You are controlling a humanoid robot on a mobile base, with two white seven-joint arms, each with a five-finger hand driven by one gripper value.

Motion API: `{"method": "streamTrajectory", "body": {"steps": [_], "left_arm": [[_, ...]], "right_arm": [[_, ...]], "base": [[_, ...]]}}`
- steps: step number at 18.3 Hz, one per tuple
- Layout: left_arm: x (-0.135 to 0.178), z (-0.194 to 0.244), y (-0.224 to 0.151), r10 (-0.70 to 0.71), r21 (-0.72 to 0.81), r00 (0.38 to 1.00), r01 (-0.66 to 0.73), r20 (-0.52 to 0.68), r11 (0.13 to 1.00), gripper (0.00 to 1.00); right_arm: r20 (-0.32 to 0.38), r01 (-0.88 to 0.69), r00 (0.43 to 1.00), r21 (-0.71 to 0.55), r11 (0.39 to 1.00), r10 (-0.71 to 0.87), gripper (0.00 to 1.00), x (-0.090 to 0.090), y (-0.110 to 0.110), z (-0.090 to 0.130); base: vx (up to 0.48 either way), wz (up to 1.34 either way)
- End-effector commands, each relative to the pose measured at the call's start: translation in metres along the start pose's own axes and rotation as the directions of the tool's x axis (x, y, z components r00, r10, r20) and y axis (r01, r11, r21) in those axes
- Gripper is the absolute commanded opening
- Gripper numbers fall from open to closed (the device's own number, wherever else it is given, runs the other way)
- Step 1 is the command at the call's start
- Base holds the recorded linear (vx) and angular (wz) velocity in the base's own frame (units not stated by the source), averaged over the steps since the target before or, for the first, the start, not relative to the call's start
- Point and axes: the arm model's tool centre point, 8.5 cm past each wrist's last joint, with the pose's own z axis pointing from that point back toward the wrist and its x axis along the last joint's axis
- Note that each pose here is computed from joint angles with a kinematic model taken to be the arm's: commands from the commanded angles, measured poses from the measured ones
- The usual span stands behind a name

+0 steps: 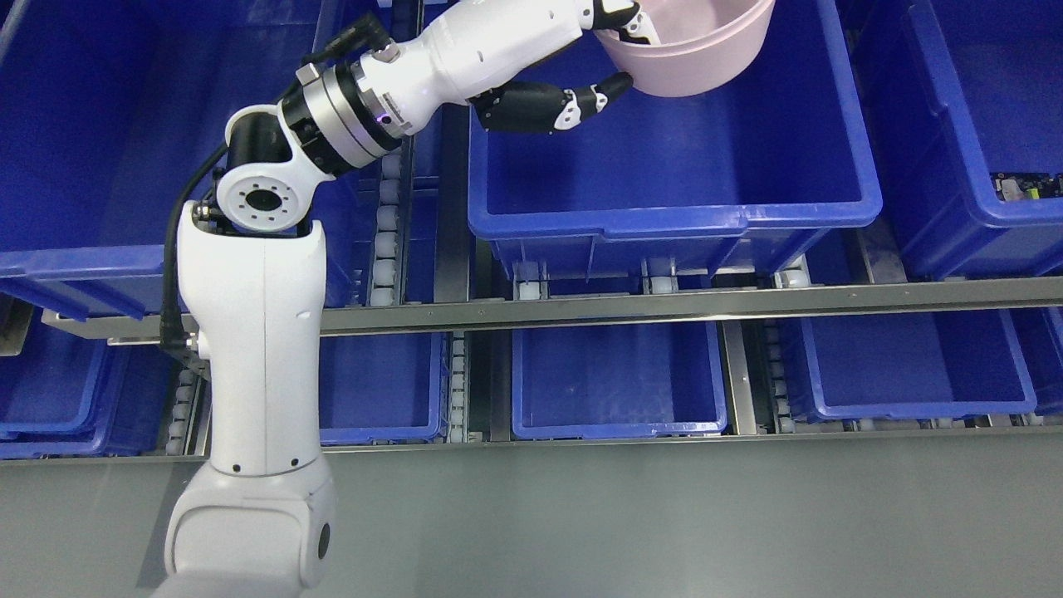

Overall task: Stack pink IKEA bowls on left shelf middle
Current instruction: 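Lower the stacked bowls into the middle blue bin and open the left hand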

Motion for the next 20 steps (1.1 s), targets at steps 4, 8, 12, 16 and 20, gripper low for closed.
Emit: {"method": "streamTrajectory", "body": {"steps": [4, 8, 12, 16, 20], "left_arm": [[-0.037, -0.021, -0.025, 0.08, -0.183, 0.98, -0.114, -0.18, 0.977, 0.08], [-0.039, -0.019, -0.032, 0.102, -0.194, 0.975, -0.141, -0.197, 0.971, 0.08], [-0.041, -0.018, -0.036, 0.129, -0.193, 0.967, -0.173, -0.221, 0.966, 0.1], [-0.039, -0.021, -0.047, 0.152, -0.212, 0.962, -0.202, -0.227, 0.956, 0.11], [-0.039, -0.018, -0.06, 0.17, -0.22, 0.957, -0.222, -0.234, 0.95, 0.17]], "right_arm": [[0.002, -0.003, 1.0, -0.017, 1.0, 0.003, 1.0, 0.002, -0.011, 0.001], [0.002, -0.003, 1.0, -0.017, 1.0, 0.003, 1.0, 0.002, -0.011, 0.001], [0.002, -0.003, 1.0, -0.017, 1.0, 0.003, 1.0, 0.002, -0.011, 0.001], [0.002, -0.003, 1.0, -0.017, 1.0, 0.003, 1.0, 0.002, -0.011, 0.001], [0.002, -0.003, 1.0, -0.017, 1.0, 0.003, 1.0, 0.002, -0.011, 0.001]], "base": [[0.108, -0.16], [0.087, -0.14], [0.042, -0.04], [0.008, 0.0], [0.0, 0.0]]}}
